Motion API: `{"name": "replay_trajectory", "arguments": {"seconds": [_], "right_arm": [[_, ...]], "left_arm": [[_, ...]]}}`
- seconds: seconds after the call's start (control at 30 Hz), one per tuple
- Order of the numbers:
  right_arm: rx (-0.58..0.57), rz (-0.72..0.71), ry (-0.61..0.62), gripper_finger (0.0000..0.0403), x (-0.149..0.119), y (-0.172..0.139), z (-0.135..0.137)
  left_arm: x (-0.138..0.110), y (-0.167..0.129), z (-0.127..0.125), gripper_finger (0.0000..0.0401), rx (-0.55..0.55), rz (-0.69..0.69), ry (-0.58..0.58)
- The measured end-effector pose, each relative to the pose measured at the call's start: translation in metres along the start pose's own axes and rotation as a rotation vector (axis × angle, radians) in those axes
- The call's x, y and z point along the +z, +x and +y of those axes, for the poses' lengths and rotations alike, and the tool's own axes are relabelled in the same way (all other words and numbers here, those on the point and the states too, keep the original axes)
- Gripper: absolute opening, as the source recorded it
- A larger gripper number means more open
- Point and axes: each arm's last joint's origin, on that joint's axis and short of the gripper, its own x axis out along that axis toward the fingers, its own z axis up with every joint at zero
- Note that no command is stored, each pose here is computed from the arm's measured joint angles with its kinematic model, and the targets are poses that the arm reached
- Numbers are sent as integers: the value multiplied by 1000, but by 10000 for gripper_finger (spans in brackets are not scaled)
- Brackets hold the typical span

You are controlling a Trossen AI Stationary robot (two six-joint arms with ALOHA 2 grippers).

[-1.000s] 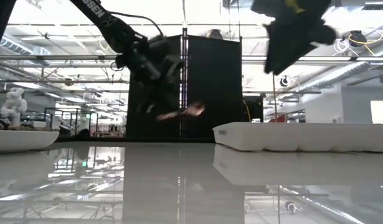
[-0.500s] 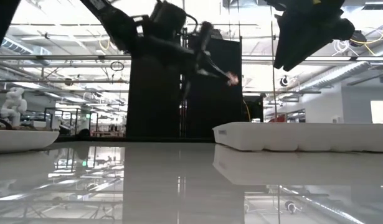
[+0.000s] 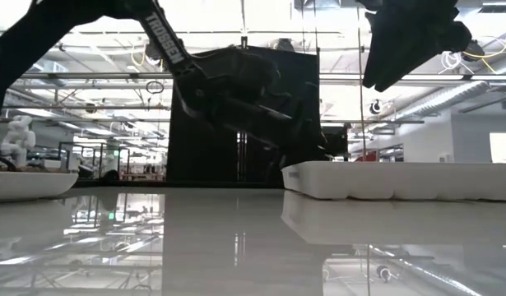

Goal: Sort silverware
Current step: Put the bronze spoon into the silverware tray

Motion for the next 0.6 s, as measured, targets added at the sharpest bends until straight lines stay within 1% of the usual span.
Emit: {"name": "replay_trajectory", "arguments": {"seconds": [0.17, 0.33, 0.6], "right_arm": [[-1, 1, -1, 132, 0, 0, 0], [5, 0, 4, 132, 0, 0, 0], [12, 2, 9, 132, 0, 0, 1]], "left_arm": [[-3, 19, -6, 0, 35, 19, 4], [-3, 22, -2, 2, 103, 1, 0], [2, 21, -1, 42, 108, 12, 8]]}}
